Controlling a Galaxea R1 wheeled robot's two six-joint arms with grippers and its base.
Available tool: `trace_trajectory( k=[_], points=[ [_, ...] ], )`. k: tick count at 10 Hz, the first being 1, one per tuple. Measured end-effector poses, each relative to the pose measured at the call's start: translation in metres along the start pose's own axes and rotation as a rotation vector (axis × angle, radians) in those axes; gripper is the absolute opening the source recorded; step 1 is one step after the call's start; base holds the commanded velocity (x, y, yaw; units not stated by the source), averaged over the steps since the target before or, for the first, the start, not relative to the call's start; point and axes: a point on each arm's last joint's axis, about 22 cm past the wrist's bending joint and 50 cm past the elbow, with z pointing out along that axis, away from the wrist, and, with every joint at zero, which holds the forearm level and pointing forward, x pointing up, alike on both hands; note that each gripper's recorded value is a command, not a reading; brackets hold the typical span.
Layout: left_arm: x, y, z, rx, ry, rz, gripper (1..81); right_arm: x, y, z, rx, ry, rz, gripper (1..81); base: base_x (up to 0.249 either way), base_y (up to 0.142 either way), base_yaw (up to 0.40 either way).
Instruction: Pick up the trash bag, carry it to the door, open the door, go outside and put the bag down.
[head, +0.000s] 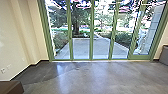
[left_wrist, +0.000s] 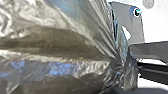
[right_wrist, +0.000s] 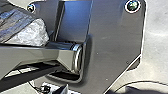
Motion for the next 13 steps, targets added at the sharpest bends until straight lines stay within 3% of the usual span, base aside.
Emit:
trace_trajectory(
  k=[13],
  points=[
    [0.0030, -0.0002, -0.0003, 0.001, 0.004, 0.002, 1.0, -0.0032, -0.0022, 0.0008, 0.002, -0.006, -0.001, 81.1, 0.000, 0.000, -0.241]
  ],
)
